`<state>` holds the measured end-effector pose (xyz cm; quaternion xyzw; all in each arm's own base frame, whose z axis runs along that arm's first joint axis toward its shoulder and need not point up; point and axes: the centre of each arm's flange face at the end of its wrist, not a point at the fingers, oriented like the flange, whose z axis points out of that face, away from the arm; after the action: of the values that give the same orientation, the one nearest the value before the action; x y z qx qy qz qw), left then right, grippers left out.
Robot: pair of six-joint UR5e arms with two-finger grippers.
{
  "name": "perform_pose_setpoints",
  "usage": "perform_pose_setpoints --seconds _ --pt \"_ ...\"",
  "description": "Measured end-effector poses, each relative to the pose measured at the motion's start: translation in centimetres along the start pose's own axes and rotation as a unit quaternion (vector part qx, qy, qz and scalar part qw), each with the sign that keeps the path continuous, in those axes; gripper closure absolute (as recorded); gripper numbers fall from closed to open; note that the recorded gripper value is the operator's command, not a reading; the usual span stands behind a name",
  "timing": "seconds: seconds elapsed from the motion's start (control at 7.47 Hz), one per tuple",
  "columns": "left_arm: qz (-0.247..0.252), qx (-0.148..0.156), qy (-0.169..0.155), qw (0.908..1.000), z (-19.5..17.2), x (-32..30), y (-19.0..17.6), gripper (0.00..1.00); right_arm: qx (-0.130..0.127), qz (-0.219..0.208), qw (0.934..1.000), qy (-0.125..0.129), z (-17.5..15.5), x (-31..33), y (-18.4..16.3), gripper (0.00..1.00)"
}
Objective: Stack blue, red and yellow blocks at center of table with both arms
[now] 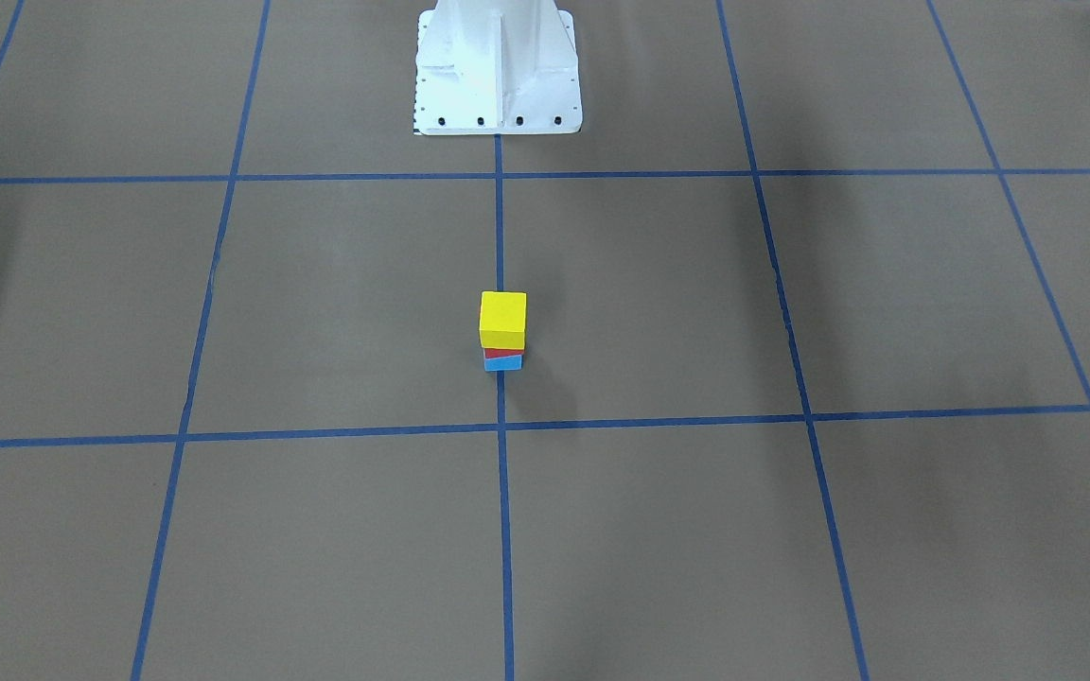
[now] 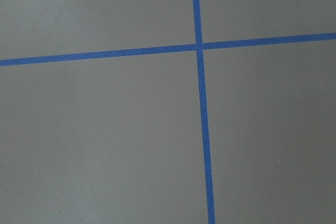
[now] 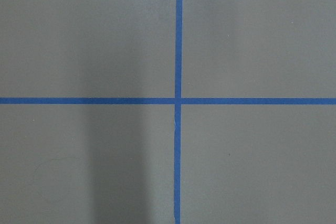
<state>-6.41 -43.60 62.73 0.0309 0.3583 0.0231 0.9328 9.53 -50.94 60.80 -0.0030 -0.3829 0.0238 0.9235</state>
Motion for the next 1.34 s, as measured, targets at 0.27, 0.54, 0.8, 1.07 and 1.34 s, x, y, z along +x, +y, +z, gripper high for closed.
perform_pose_setpoints --seconds 0.27,0.54,0.8,1.07,1.34 --pt "0.000 -0.001 0.000 1.0000 0.1 -0.1 0.0 0.00 -0.006 0.011 0.9999 -0.004 0.7 1.1 1.1 0.00" --pt "-0.001 -0.001 0.000 1.0000 0.1 -0.1 0.1 0.00 -0.009 0.015 0.9998 -0.004 2.3 2.5 3.2 0.01" --pt "-0.002 -0.002 0.000 1.0000 0.2 -0.2 0.1 0.00 0.006 0.002 1.0000 -0.003 3.0 3.0 4.1 0.00" --pt "-0.003 -0.004 0.000 1.0000 0.4 -0.4 0.1 0.00 0.009 -0.005 0.9999 -0.002 3.1 2.8 4.2 0.01" --pt "-0.002 -0.003 0.000 1.0000 0.4 -0.4 -0.1 0.00 0.009 -0.007 0.9999 -0.002 3.3 2.7 4.1 0.01"
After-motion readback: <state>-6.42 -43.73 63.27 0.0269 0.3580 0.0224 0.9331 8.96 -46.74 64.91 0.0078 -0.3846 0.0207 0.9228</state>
